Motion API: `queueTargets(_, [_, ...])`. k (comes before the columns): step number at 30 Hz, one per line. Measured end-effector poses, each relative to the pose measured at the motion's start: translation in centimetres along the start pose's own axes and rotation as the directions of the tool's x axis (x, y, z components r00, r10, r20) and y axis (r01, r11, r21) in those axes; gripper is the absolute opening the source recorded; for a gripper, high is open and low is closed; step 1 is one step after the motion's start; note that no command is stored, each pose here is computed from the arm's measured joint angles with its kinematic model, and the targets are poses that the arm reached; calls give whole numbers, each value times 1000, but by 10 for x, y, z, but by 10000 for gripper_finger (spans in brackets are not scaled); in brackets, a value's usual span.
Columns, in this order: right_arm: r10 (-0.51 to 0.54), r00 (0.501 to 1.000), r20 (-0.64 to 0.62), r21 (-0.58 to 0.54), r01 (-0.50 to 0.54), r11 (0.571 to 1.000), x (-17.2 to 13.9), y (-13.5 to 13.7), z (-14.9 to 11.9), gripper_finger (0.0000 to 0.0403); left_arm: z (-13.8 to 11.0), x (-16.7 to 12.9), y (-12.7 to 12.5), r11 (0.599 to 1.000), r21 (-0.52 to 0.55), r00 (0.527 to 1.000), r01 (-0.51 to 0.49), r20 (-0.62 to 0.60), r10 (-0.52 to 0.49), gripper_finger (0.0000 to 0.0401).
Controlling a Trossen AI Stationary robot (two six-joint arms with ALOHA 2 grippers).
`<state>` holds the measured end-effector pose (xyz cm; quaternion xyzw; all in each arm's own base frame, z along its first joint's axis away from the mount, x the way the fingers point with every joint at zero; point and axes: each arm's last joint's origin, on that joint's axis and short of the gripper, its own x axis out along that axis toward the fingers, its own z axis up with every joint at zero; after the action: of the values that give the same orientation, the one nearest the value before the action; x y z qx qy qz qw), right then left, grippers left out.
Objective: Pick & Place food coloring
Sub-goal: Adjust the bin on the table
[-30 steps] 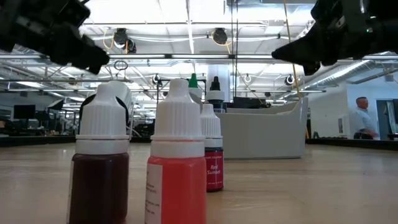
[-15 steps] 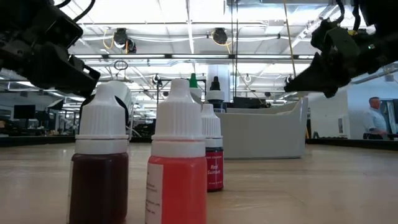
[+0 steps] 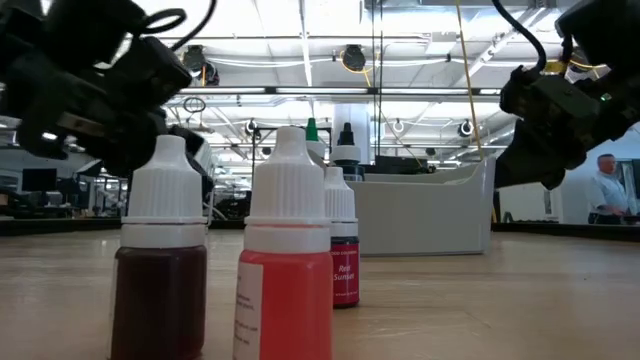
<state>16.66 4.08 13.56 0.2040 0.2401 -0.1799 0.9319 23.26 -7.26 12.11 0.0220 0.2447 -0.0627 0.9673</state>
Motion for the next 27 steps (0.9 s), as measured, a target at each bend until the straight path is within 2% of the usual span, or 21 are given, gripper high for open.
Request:
queueTargets(7, [10,999,-49,25,-9,1000,4,0,-5,0,9,24,10,999,3,999,-49,-18,49,9])
queueTargets(15, [11,999,-48,60,-8,998,7,1,-6,0,13,30,33,992,-22,991,-127,-49,126,9])
queueTargets(21, [81,996,-46,61,-78,995,13,7,-7,0,13,30,47,985,-30,984,-170,-55,168,6])
queueTargets(27, [129,991,-29,51,-128,991,16,12,-6,0,14,30,59,985,-24,984,-170,-49,169,4])
